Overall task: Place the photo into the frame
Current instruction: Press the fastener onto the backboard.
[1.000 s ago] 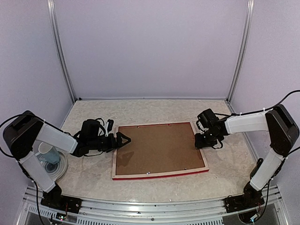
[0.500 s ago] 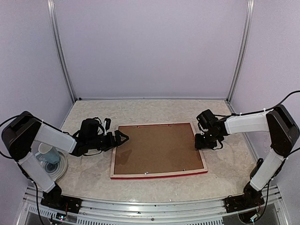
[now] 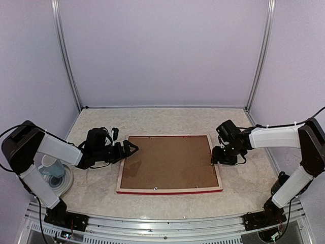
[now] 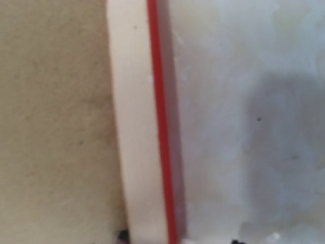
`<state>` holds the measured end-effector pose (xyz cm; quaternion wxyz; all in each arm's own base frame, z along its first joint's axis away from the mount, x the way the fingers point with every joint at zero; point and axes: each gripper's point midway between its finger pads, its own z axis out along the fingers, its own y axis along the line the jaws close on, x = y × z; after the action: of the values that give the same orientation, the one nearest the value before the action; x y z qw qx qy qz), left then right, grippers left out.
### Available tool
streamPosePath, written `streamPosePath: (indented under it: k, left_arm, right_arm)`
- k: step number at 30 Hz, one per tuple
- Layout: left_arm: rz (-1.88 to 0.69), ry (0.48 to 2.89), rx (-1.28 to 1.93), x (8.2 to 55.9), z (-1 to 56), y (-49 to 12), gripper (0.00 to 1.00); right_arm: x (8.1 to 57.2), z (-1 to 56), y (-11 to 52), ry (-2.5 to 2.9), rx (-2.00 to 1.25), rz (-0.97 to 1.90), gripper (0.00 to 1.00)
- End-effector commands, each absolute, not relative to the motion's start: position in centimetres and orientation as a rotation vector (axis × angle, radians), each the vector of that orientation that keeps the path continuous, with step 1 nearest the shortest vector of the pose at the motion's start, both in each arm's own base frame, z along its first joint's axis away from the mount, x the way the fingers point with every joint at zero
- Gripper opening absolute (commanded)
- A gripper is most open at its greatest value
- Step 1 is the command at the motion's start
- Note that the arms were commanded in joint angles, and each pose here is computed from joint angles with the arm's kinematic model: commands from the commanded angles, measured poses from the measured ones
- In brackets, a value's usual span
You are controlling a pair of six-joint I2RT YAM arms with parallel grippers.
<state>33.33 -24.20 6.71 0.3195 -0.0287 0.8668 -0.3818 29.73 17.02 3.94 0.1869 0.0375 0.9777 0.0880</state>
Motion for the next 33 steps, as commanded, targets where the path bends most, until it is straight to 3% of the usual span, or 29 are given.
streamPosePath:
  k: [1,7,33]
  left_arm:
    - [-0.923,2.457,-0.159,31.1,2.1,-22.2,0.99]
    - [-0.924,2.447,-0.159,31.1,2.5,-22.2,0.99]
    - [-0.936,2.456,-0.161,31.0,2.2,-22.3,0.99]
  right_arm:
    - [29.4,4.4,18.3,2.746,0.147,0.350,0.57]
    - [29.1,2.9,18.3,2.783,0.137,0.321,0.55]
    - [29.6,2.7,17.1,2.753,0.139,0.126,0.28]
